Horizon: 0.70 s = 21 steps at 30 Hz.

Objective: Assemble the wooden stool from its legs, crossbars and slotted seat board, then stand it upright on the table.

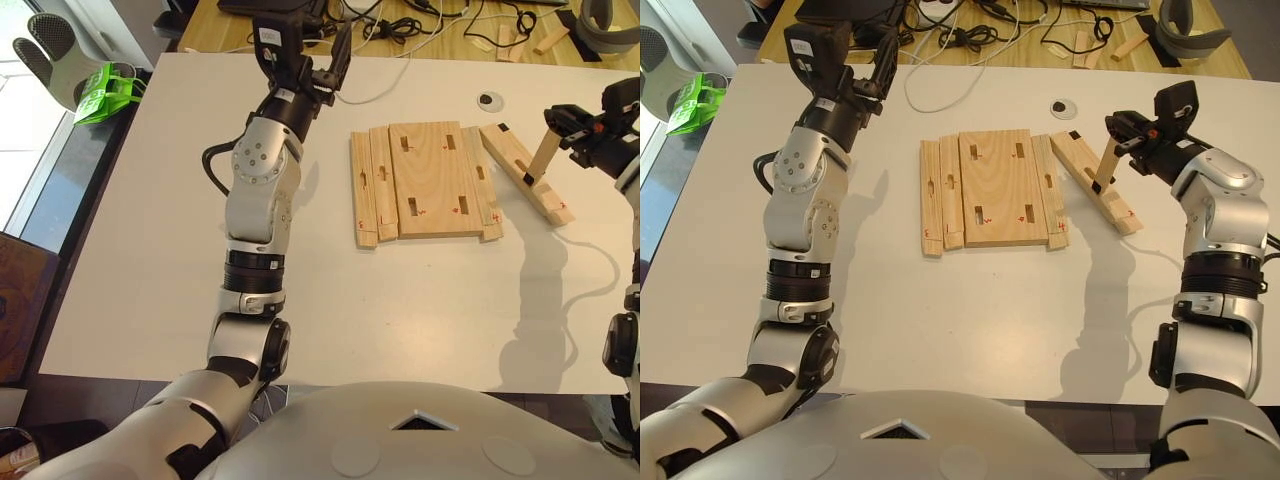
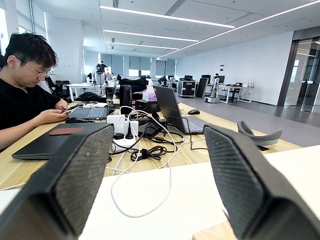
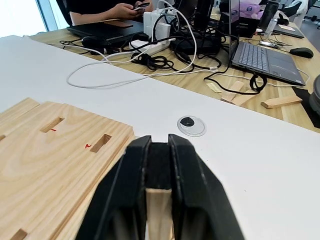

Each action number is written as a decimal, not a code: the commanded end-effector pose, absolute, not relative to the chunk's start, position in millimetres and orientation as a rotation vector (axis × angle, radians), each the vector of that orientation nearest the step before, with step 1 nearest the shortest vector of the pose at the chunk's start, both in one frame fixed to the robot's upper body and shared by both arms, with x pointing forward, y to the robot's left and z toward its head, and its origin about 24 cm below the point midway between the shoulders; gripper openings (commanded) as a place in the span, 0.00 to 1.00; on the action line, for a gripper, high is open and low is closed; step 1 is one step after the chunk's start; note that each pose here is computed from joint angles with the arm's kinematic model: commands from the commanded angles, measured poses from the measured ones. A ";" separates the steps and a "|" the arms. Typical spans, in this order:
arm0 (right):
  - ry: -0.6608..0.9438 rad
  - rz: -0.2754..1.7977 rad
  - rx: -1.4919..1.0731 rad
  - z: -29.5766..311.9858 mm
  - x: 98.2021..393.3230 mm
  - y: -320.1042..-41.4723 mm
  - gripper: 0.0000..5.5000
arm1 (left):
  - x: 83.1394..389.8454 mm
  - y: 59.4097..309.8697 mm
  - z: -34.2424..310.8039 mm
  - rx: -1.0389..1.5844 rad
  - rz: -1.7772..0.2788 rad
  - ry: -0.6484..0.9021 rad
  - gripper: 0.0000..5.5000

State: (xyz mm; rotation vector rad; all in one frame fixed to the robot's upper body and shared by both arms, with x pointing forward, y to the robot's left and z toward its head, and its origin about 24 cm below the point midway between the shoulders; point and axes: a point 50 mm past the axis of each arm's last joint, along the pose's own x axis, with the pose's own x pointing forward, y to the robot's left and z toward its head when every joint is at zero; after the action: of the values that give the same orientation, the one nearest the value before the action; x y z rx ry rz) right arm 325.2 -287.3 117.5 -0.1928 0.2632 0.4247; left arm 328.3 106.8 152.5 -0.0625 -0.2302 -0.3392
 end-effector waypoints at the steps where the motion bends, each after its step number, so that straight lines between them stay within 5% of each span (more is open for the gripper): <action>1: 0.292 0.425 -0.230 110.5 328.8 -286.9 0.07 | 325.4 101.2 153.1 -0.053 -0.359 -0.227 0.60; 11: 0.137 0.352 -0.219 125.3 341.5 -288.1 0.07 | 325.4 101.7 152.2 -0.038 -0.375 -0.222 0.60; 21: 0.147 0.382 -0.161 107.8 347.8 -288.0 0.07 | 323.9 100.7 149.3 -0.040 -0.377 -0.214 0.60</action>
State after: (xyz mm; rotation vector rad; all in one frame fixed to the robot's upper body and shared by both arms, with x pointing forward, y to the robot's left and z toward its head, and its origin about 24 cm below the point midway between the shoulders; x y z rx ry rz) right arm 345.8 -289.5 108.2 -0.1771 0.1638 0.3679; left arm 324.2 99.9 150.6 -0.0539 -0.2254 -0.3775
